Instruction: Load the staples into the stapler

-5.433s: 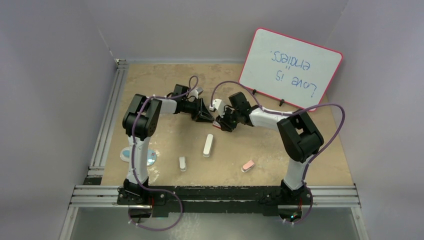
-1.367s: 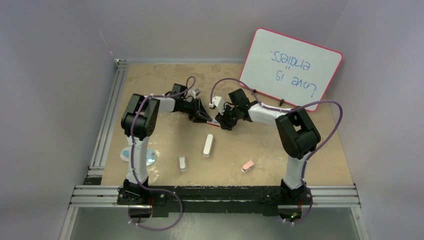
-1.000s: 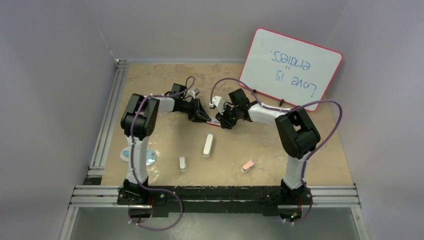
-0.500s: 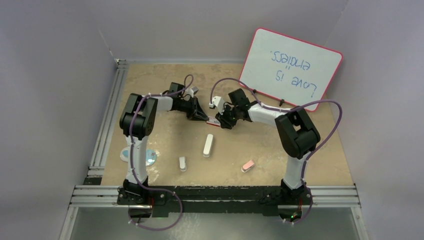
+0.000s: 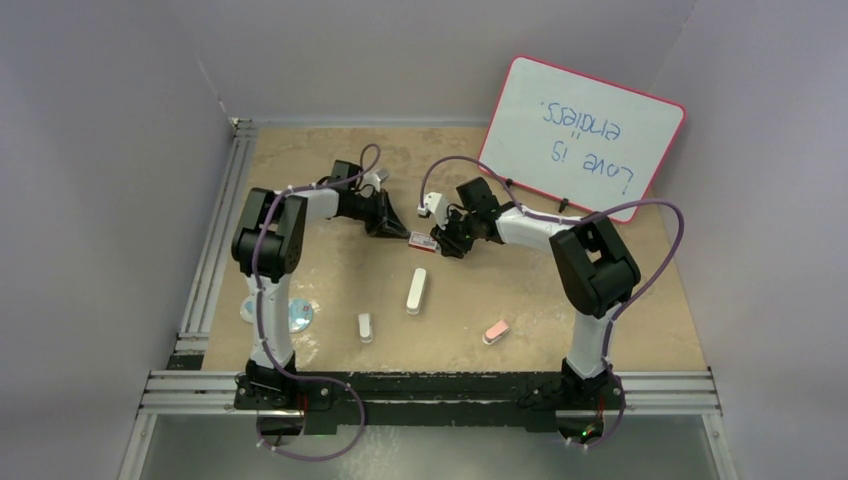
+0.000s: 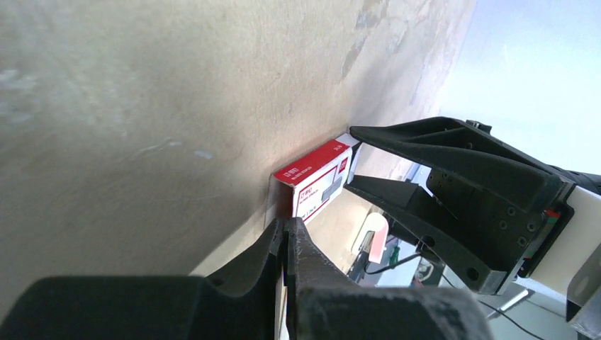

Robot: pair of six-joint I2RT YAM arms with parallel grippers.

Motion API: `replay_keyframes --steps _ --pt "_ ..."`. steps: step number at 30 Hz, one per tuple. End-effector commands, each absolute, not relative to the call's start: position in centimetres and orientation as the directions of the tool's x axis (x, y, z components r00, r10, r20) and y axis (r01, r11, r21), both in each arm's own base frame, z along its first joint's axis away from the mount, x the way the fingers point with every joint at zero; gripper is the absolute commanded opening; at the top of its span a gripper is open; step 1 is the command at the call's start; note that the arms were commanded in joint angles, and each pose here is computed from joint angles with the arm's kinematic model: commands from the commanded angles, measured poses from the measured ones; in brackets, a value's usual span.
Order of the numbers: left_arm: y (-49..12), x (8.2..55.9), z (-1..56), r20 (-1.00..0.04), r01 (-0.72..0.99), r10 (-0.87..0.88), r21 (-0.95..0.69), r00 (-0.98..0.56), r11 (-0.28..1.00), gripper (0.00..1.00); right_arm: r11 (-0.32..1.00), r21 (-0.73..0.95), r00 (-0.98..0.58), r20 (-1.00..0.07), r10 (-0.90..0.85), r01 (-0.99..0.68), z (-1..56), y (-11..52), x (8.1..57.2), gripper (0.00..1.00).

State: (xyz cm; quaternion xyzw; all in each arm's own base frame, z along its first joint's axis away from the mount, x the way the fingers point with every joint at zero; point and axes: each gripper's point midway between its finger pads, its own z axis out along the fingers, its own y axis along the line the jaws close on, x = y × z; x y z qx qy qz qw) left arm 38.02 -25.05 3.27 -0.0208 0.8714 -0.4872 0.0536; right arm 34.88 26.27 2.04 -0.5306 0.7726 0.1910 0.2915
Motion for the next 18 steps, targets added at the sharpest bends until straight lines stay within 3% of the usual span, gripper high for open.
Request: replay_keyframes --steps 1,6,9,10,11,13,18 --pt "-23.7 40.3 6.4 -0.219 0.131 -0.098 -0.826 -0.971 0.548 0.00 0.348 -0.032 -0.249 -0.636 -0.730 -0.937 1.6 25.9 34.6 0.31" --pt "-22.4 40.9 6.2 -0.231 0.130 -0.103 -0.803 -0.967 0.582 0.00 0.343 -0.028 -0.248 -0.636 -0.731 -0.939 1.7 25.8 34.4 0.31" --pt "-23.1 40.3 6.8 -0.205 0.140 -0.074 -0.851 -0.976 0.506 0.00 0.343 -0.029 -0.248 -0.636 -0.731 -0.939 1.7 25.8 34.5 0.32" --pt "-23.5 40.0 6.9 -0.188 0.135 -0.064 -0.868 -0.980 0.477 0.04 0.343 -0.028 -0.248 -0.636 -0.731 -0.939 1.7 25.9 34.5 0.32" --pt "-24.2 39.6 7.0 -0.177 0.137 -0.048 -0.881 -0.983 0.452 0.17 0.345 -0.028 -0.250 -0.635 -0.731 -0.938 1.6 25.9 34.6 0.32" --pt "-25.2 39.0 6.7 -0.172 0.143 -0.024 -0.886 -0.985 0.442 0.30 0.347 -0.032 -0.250 -0.633 -0.733 -0.937 1.5 25.8 34.7 0.33" --pt "-26.0 39.0 5.3 -0.145 0.106 -0.044 -0.870 -0.988 0.481 0.38 0.353 -0.034 -0.254 -0.630 -0.734 -0.935 1.4 25.8 34.8 0.34"
